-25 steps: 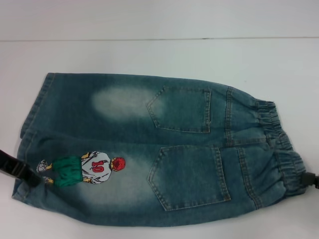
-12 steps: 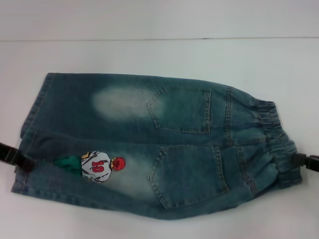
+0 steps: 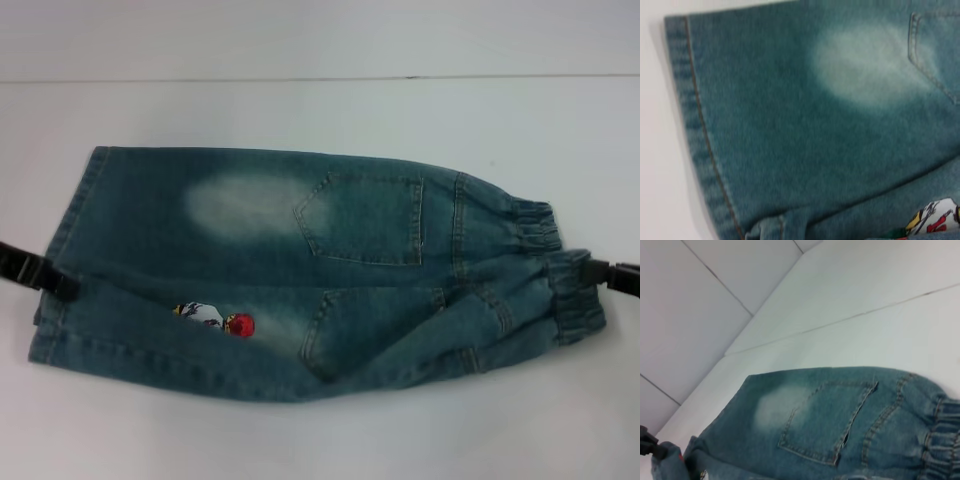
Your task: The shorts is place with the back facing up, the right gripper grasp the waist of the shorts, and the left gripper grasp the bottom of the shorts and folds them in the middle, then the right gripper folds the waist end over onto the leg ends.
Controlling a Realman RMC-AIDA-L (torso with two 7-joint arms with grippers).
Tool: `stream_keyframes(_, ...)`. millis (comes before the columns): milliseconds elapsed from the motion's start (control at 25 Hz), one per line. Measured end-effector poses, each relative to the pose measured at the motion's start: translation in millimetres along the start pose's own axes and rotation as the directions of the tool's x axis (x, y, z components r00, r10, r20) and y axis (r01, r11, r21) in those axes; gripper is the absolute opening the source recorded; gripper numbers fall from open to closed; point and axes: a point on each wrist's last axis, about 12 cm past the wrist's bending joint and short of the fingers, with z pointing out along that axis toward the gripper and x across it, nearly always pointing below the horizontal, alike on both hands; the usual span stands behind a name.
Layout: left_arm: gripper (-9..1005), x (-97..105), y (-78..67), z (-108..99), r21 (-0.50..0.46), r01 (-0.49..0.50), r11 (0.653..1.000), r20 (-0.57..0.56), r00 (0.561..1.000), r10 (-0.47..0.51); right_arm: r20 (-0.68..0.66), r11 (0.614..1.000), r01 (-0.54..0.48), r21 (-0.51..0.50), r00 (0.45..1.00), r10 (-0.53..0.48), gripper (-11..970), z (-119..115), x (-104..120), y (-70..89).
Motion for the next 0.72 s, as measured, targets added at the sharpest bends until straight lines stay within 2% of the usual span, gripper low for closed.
stream_keyframes(720, 50, -31.8, -9.0, -4.2, -0.021, -0.054, 0.998, 0.091, 0.994, 0.056, 0.033, 0.997, 0.069, 0.044, 0.997, -0.071, 33, 21.0, -44.6, -1.6)
